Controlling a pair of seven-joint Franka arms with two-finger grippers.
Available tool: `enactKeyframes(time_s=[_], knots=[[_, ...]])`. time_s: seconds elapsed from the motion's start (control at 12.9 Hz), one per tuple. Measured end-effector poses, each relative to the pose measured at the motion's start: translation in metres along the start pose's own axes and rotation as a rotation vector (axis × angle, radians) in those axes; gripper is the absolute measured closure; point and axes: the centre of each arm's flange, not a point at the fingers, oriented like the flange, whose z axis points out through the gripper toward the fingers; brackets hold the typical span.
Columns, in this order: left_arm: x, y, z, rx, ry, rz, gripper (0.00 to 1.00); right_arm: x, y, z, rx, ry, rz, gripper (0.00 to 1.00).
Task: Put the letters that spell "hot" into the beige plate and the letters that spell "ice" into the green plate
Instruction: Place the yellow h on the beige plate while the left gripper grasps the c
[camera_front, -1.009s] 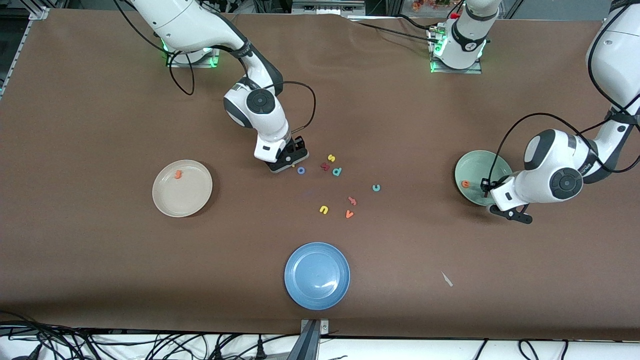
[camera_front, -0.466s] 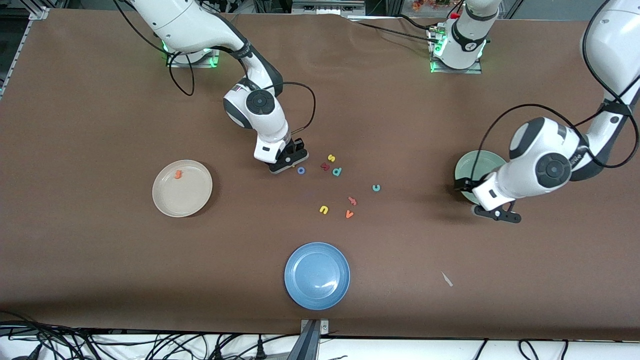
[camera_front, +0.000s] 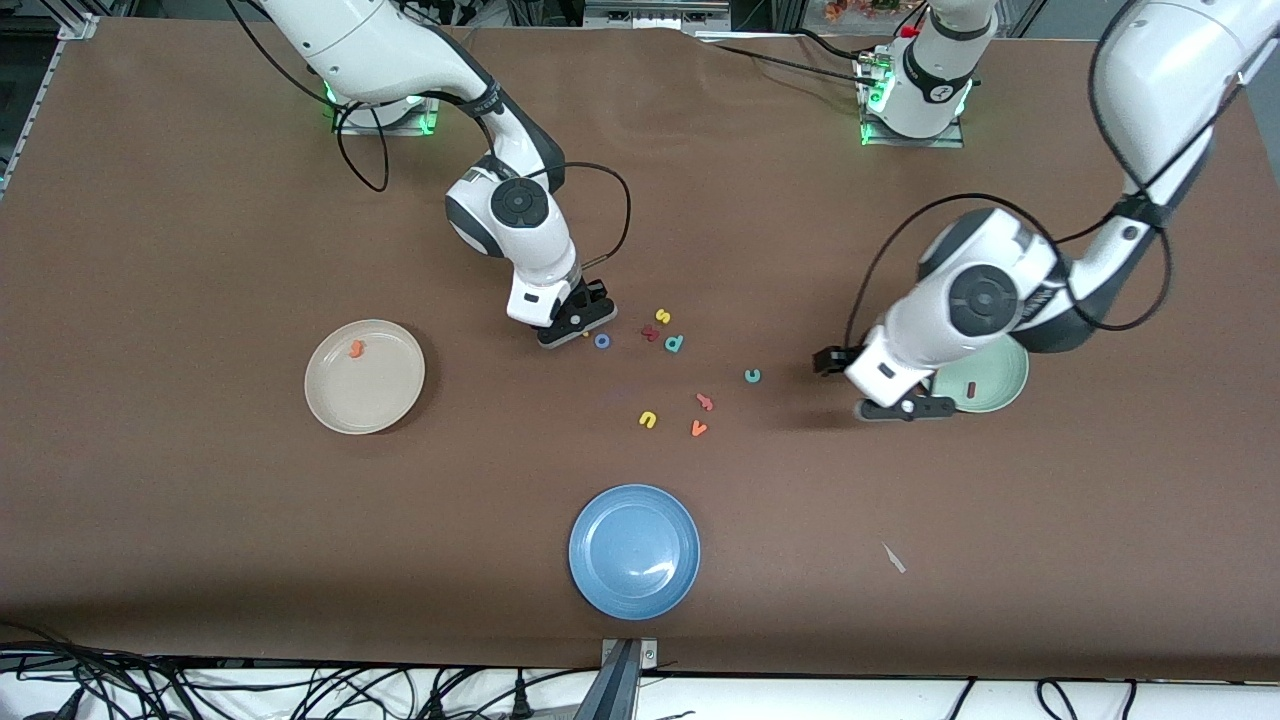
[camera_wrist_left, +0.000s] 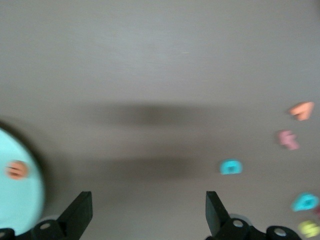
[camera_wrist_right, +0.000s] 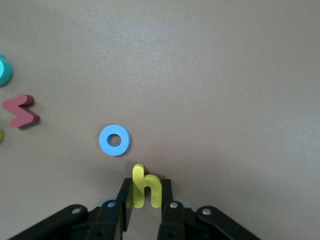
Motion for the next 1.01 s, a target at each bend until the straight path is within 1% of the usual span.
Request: enactKeyframes(time_s=[0.08,0.23,0.39,0.47,0.54,0.62,0.7,0.78,0.85,1.01], knots=[[-0.005,0.018,0.008,-0.016,0.013,-0.033,0.02,0.0,0.003,0.001,-0.004,0.0,0.001,0.74],[-0.011,0.042,0.039,-0.012,0.031,-0.09,0.03,0.004,0.015,-0.005,-0.017,0.002,0.004,0.74],[-0.017,0.058,0.075,0.009,0.051,-0.121,0.04,0.011,0.048,-0.027,-0.06,-0.023,-0.031,0.74],[-0.02,0.063,0.088,0.023,0.055,-0.13,0.07,0.013,0.07,-0.041,-0.08,-0.034,-0.053,0.74],[-0.023,0.066,0.096,0.033,0.056,-0.135,0.07,0.012,0.091,-0.056,-0.092,-0.04,-0.07,0.74],[-0.025,0.069,0.099,0.038,0.055,-0.136,0.15,0.006,0.11,-0.068,-0.099,-0.048,-0.088,0.74],[-0.025,0.069,0.099,0.038,0.055,-0.138,0.24,-0.004,0.127,-0.079,-0.105,-0.055,-0.112,0.74],[-0.025,0.069,0.099,0.037,0.056,-0.142,0.25,-0.014,0.143,-0.088,-0.114,-0.07,-0.142,0.74],[-0.025,0.07,0.1,0.038,0.055,-0.147,0.32,-0.024,0.158,-0.096,-0.118,-0.096,-0.159,0.74],[-0.027,0.07,0.104,0.038,0.047,-0.15,0.33,-0.037,0.187,-0.113,-0.105,-0.154,-0.17,0.74]])
